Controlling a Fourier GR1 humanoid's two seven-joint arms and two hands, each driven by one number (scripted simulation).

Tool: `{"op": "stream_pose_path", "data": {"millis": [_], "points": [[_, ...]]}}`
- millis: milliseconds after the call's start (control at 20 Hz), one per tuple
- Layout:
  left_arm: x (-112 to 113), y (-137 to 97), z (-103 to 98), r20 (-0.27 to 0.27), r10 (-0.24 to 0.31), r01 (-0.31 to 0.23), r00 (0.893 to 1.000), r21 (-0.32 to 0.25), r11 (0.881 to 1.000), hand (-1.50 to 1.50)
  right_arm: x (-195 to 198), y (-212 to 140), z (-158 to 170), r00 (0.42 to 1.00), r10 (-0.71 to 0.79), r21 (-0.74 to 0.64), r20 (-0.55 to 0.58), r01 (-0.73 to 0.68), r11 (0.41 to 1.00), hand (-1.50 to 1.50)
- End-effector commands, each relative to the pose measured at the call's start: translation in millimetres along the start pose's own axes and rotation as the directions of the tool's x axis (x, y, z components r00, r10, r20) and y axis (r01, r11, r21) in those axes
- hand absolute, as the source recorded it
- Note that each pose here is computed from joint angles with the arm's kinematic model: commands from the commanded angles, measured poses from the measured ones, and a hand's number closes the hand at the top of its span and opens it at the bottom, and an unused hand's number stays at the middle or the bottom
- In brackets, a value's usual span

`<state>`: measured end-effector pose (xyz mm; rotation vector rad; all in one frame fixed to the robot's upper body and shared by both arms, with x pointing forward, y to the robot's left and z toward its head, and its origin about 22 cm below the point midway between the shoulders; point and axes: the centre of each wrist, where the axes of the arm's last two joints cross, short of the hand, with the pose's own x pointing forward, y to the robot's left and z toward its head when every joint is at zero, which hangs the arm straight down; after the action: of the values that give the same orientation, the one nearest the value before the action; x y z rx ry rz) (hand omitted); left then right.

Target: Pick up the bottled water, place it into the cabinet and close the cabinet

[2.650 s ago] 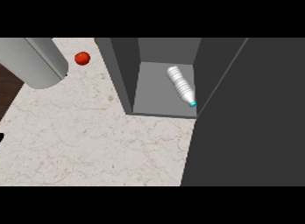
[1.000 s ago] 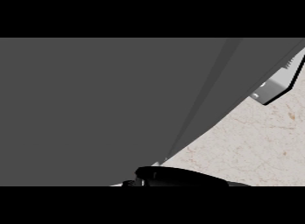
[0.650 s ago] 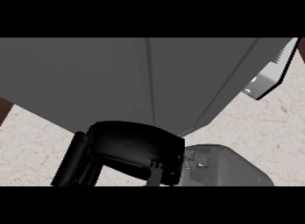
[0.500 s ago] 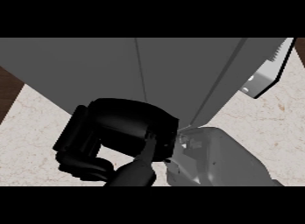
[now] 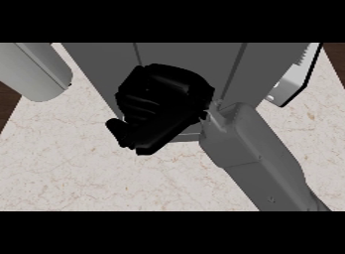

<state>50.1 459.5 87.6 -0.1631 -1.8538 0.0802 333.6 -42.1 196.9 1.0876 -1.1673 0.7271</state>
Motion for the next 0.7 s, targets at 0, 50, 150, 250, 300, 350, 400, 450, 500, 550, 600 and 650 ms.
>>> {"op": "stream_pose_path", "data": {"millis": [0,50,150,250,300,350,400,450,500,550,600,650], "points": [[5.7,-3.0,2.4,0.044,0.017,-0.017,0.999,-0.010,1.000,-1.50,8.8,-29.8,3.1,0.998,-0.023,-0.082,0.056,0.028,0.996,1.50],[3.0,-1.4,-1.8,0.046,0.025,-0.024,0.999,-0.028,0.999,-1.50,11.2,-46.1,13.5,0.998,-0.013,-0.085,0.058,0.018,0.996,1.50],[7.0,-7.6,5.7,0.029,0.030,-0.029,0.999,-0.019,0.999,-1.50,4.6,-45.1,13.8,0.996,0.003,-0.127,0.091,0.008,0.992,1.50],[-4.8,-1.2,12.6,0.045,0.035,-0.034,0.998,-0.025,0.999,-1.50,6.7,-58.1,2.9,0.992,0.061,-0.143,0.112,-0.044,0.989,1.50],[5.6,-10.2,1.3,0.037,0.013,-0.012,0.999,-0.026,1.000,-1.50,4.3,-59.1,8.9,0.989,0.101,-0.134,0.109,-0.086,0.987,1.50],[-6.0,1.9,4.1,0.019,0.033,-0.033,0.999,-0.030,0.999,-1.50,-6.2,-62.1,-1.3,0.987,0.112,-0.151,0.115,-0.094,0.984,1.50],[-7.5,-12.4,9.4,0.016,0.049,-0.049,0.999,-0.019,0.999,-1.50,12.0,-67.0,13.4,0.978,0.156,-0.182,0.138,-0.130,0.975,1.50],[4.4,-1.7,5.0,0.038,0.031,-0.030,0.999,-0.015,0.999,-1.50,5.2,-63.4,4.6,0.979,0.142,-0.187,0.143,-0.114,0.976,1.50],[3.6,-9.2,-0.4,0.024,0.028,-0.028,0.999,-0.013,1.000,-1.50,18.3,-60.6,10.0,0.974,0.174,-0.178,0.143,-0.147,0.973,1.50],[-4.8,-5.1,1.2,0.014,0.036,-0.036,0.999,-0.031,0.999,-1.50,26.1,-66.0,5.5,0.972,0.170,-0.207,0.161,-0.135,0.969,1.50],[0.3,-6.3,2.9,0.034,0.034,-0.034,0.999,-0.019,0.999,-1.50,17.1,-63.1,4.6,0.970,0.175,-0.208,0.169,-0.139,0.968,1.50],[6.5,0.3,1.1,0.020,0.023,-0.023,1.000,-0.021,1.000,-1.50,32.8,-59.2,4.5,0.961,0.210,-0.230,0.178,-0.167,0.959,1.50]]}}
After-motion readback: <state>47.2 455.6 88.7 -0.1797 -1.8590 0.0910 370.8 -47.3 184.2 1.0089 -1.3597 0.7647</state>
